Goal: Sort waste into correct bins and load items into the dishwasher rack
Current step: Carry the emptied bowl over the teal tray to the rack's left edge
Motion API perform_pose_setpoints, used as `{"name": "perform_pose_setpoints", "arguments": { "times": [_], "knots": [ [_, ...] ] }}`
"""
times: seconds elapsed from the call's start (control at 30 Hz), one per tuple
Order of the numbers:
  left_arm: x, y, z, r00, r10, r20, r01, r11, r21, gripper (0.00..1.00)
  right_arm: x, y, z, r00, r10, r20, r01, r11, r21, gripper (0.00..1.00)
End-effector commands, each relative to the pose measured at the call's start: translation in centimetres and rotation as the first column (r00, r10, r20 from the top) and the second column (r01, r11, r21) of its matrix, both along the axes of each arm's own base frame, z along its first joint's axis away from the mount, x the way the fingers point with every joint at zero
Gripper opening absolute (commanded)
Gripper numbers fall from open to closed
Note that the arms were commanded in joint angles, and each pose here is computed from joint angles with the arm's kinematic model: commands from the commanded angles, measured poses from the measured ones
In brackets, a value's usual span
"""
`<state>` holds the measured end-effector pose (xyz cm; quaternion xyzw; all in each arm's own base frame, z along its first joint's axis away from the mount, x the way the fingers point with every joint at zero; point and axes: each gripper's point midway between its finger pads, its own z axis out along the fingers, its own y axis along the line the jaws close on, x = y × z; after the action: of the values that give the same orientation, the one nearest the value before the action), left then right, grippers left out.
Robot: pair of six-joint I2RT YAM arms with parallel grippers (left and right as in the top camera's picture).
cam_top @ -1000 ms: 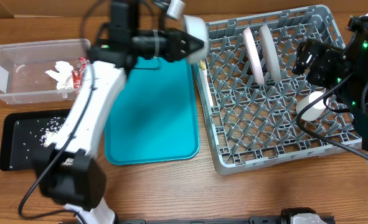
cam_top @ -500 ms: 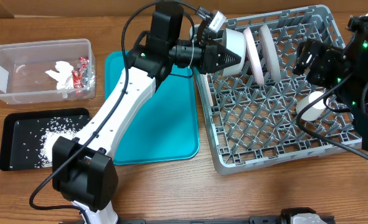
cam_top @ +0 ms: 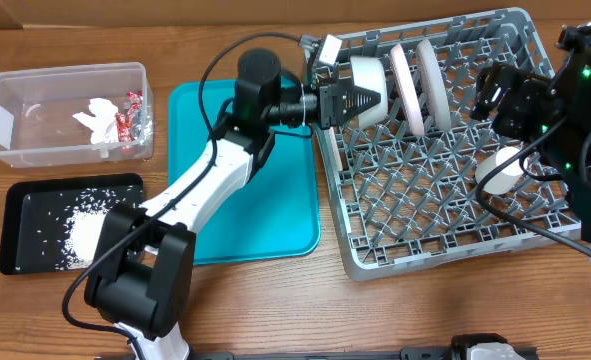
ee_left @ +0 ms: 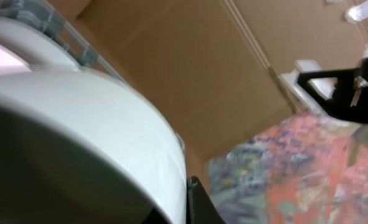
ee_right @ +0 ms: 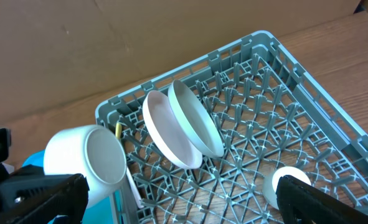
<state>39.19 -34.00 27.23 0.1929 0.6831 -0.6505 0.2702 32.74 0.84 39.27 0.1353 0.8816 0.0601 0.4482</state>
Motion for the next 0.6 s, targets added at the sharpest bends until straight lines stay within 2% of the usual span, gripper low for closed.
{"name": "perform_pose_setpoints", "arguments": {
  "times": [0.0, 0.23, 0.57],
  "knots": [
    [-0.3, 0.7, -2.6, 0.983, 0.021, -0.183, -0.022, 1.000, -0.004, 0.05, 0.0, -0.2, 0.3, 1.000, -0.009, 0.011, 0.009, 1.000, -0.003, 1.00],
    [-1.5, 1.3, -4.1, 0.988, 0.027, -0.154, -0.033, 0.999, -0.036, 0.04, 0.0, -0.2, 0.3, 1.000, -0.009, 0.011, 0.009, 1.000, -0.003, 1.00],
    [-2.1, 0.6, -5.5, 0.995, 0.012, -0.104, -0.013, 1.000, -0.012, 0.04, 0.0, -0.2, 0.3, 1.000, -0.009, 0.011, 0.009, 1.000, -0.003, 1.00]
  ]
}}
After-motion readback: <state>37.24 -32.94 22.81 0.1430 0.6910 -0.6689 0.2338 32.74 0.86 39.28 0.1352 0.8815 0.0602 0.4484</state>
